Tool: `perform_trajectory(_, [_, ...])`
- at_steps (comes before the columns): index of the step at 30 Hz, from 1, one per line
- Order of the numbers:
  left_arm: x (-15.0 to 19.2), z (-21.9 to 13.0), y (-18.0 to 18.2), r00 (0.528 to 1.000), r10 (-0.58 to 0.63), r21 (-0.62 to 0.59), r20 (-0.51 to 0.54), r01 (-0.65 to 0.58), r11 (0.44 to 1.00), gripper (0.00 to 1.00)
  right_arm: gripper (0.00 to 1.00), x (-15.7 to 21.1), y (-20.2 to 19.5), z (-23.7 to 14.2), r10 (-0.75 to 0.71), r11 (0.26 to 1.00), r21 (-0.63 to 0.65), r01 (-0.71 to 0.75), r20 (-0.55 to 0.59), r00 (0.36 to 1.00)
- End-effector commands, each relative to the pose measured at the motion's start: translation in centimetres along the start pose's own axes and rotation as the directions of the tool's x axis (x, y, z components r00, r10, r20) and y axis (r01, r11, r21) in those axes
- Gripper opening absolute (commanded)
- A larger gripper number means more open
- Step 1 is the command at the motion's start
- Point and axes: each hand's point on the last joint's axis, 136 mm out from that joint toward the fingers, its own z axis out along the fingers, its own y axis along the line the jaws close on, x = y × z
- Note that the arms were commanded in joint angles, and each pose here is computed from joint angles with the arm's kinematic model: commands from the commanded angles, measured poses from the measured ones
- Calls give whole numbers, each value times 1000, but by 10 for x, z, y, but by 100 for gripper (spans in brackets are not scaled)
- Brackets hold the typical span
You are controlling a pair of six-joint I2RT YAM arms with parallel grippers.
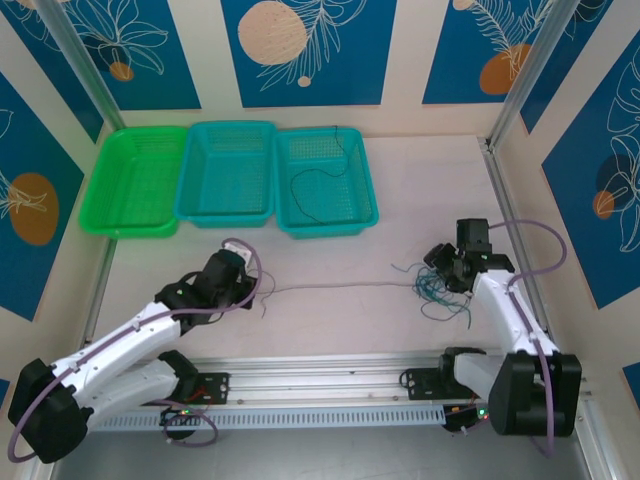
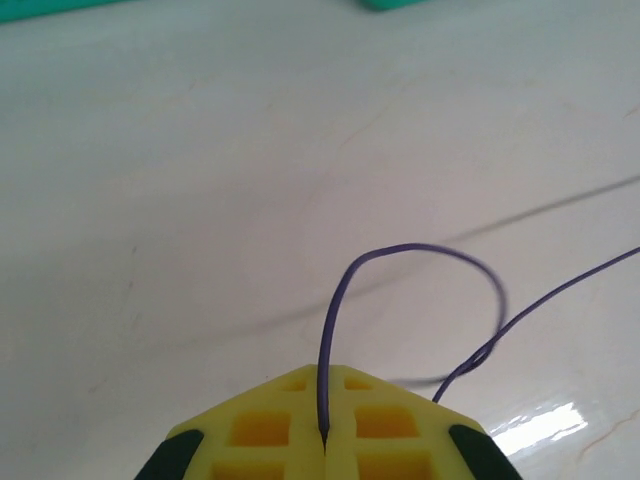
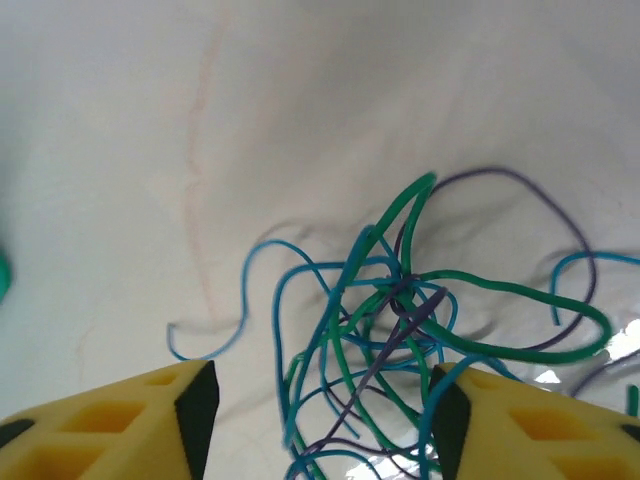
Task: Untangle the cables
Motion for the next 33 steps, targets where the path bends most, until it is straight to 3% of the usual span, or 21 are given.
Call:
perform_trajectory(1, [2,0,7,1000,-26,-27,11,26,999,0,74,-3,33,-41,-174,978,-103,180,70,982])
perform_trajectory(3, [-1,-1,5,999,-29,-17,27,30,999,0,83,8,54,-57,-295,935,-172,309,102,950])
perform_trajectory(4, [-3,-2,5,999,-31,-16,37,32,999,0,100,14,62,-64,-345,914,-182,363,123,930])
perform_trajectory(7, [-11,-8,8,997,-27,-34,68,30,999,0,99,38,87,-76,-507,818,-217,532,165,846])
perform_trajectory(11, [-19,-20,23,994,-25,-111,108,37,993,0,97,85,112,-69,-730,624,-243,743,160,665])
perform_trajectory(15, [-28,-37,42,986,-39,-189,159,70,980,0,99,121,111,-38,-886,452,-158,878,33,462])
perform_trajectory(19, [-29,-46,53,980,-73,-204,188,111,973,0,100,132,101,-5,-935,339,-48,939,-131,331])
perform_trajectory(21, [-28,-48,55,978,-86,-203,191,125,971,0,100,140,99,7,-939,301,-51,952,-190,287])
perform_trajectory(23, [-27,-51,59,975,-99,-213,198,141,967,0,100,148,97,18,-935,283,-72,956,-243,258])
perform_trajectory(26, [-25,-57,69,969,-116,-246,217,169,954,0,91,136,90,31,-905,306,25,952,-303,299])
perform_trajectory(30, [-18,-67,90,957,-160,-315,241,233,920,0,62,108,80,38,-862,346,174,922,-328,385])
perform_trajectory(33, [-9,-69,102,949,-208,-349,236,283,894,0,47,105,79,38,-860,358,167,919,-325,394])
